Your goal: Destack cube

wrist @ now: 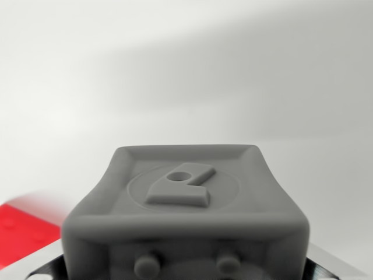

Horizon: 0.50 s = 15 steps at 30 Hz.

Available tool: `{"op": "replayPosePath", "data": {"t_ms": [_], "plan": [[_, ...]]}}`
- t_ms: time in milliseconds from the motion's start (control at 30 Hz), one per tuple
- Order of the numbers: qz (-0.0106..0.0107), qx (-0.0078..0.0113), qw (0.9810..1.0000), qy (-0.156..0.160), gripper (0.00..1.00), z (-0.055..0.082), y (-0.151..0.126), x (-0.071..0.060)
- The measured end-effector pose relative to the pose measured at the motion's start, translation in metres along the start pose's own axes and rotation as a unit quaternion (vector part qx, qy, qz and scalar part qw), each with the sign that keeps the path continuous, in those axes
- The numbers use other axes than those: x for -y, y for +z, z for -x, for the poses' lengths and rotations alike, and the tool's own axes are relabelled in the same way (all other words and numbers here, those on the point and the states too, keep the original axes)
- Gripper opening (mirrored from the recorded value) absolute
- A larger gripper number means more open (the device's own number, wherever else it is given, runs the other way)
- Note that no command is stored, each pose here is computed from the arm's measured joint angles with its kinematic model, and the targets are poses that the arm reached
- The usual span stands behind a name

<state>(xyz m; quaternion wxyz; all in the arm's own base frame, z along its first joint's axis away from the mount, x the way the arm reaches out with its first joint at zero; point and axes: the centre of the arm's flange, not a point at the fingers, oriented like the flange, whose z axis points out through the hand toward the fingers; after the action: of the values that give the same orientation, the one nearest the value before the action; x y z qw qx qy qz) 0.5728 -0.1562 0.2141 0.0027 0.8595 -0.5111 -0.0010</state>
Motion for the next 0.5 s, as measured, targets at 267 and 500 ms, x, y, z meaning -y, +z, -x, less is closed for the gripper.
{"op": "replayPosePath", "data": {"t_ms": [267, 500], "plan": [[-0.0008, -0.0008, 0.9998, -0.020, 0.00, -0.014, 0.006, -0.002], [-0.0012, -0.0015, 0.9993, -0.036, 0.00, -0.026, 0.011, -0.003]]}}
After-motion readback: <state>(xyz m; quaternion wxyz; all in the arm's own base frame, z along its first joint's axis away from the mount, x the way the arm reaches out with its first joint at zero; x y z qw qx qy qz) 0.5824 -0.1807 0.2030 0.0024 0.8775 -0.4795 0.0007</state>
